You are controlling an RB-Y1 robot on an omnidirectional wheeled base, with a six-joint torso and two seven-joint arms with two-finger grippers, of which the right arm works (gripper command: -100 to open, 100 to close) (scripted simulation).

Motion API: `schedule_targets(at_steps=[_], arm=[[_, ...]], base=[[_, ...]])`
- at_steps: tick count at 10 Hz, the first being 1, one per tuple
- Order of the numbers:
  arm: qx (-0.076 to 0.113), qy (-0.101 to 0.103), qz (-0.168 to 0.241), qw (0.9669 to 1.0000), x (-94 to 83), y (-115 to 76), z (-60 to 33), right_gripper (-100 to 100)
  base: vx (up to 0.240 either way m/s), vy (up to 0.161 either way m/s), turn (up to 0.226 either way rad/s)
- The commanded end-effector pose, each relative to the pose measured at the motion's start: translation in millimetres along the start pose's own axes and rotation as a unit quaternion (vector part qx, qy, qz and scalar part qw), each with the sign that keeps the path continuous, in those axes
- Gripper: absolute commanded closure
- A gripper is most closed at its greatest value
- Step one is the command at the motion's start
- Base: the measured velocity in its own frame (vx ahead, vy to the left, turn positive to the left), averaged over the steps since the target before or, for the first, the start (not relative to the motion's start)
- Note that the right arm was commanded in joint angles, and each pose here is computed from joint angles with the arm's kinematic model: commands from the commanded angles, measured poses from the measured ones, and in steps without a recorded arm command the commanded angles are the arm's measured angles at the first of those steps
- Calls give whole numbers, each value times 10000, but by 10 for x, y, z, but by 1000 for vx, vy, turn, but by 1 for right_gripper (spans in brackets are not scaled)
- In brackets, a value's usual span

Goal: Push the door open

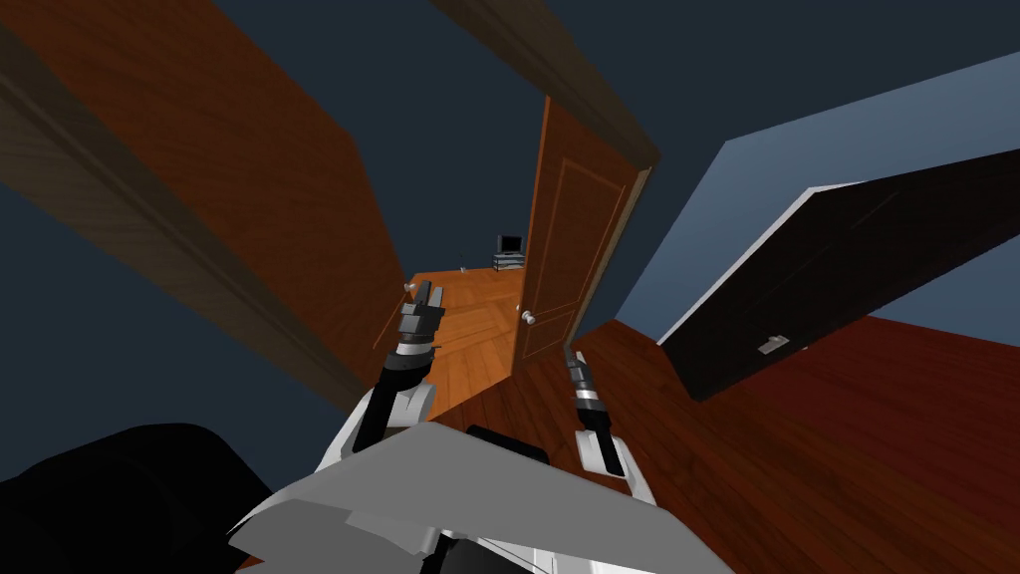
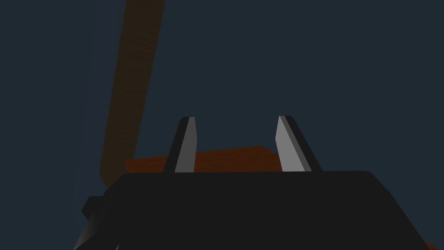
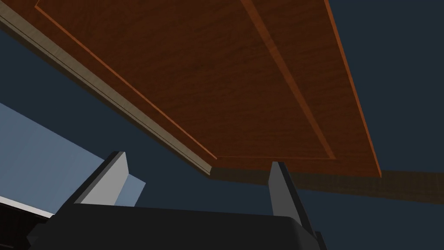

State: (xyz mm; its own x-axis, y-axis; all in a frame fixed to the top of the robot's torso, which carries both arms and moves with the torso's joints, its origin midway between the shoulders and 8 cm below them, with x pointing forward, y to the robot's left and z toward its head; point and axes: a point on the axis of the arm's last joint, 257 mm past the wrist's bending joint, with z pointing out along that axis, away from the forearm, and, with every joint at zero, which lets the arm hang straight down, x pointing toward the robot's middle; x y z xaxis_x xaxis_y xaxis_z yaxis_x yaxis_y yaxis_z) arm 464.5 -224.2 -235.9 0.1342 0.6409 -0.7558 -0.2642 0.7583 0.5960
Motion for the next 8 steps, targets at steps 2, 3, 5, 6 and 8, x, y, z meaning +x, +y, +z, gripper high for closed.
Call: schedule_targets(at_steps=[2, 3, 5, 6, 8], arm=[[-35, 194, -354, 9992, 196, -47, 3, -100], [-12, 220, -367, 9991, 220, -69, -10, -100], [-79, 371, -700, 9968, 384, -96, 0, -100], [-49, 406, -694, 9967, 413, -123, -19, -100], [-112, 569, -1017, 9931, 583, -158, -25, -100]], base=[[53, -53, 130], [49, -54, 73], [63, -54, 140], [52, -53, 44], [41, -51, 114]])
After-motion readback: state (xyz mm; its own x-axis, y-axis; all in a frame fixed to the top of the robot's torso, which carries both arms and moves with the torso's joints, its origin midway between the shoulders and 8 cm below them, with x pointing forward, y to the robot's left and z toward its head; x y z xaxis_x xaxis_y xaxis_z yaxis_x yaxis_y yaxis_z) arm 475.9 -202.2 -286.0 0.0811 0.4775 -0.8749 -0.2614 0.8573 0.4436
